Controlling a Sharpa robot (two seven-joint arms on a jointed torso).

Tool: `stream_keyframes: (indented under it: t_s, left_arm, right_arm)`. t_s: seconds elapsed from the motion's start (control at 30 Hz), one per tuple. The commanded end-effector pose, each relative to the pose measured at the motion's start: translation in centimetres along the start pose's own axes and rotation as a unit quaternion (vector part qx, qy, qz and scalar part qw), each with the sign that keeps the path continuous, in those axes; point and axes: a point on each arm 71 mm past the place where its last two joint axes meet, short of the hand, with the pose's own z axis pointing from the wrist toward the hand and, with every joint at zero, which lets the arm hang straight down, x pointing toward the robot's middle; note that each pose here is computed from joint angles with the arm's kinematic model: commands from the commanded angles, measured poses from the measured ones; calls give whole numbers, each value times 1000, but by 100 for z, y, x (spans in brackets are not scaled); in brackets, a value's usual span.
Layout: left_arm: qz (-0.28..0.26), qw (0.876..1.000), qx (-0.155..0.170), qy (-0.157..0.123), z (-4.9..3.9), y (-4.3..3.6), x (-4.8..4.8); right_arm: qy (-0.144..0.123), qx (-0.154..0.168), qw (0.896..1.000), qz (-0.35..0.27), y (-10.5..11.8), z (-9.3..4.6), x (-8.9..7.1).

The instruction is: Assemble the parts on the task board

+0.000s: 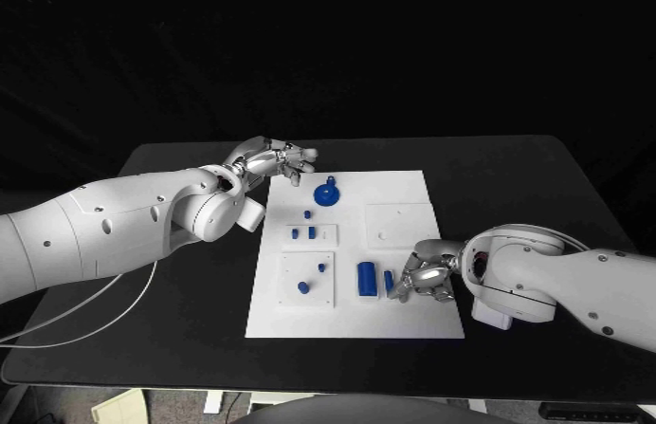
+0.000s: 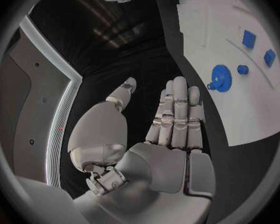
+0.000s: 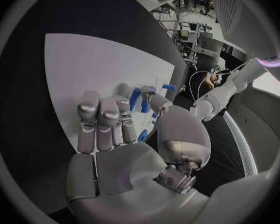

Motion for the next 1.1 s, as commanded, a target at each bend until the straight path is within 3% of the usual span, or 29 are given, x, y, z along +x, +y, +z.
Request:
stream_keyframes:
  t_s: [0.03, 1.1]
  left_arm:
    - [-1, 1000, 4, 7, 2, -12, 22]
    - [1, 1000, 3, 8, 3, -9, 22]
  right_arm:
    - [-7, 7, 1000, -16, -16, 10, -4]
    - [-8, 29, 999, -32, -40, 84, 7]
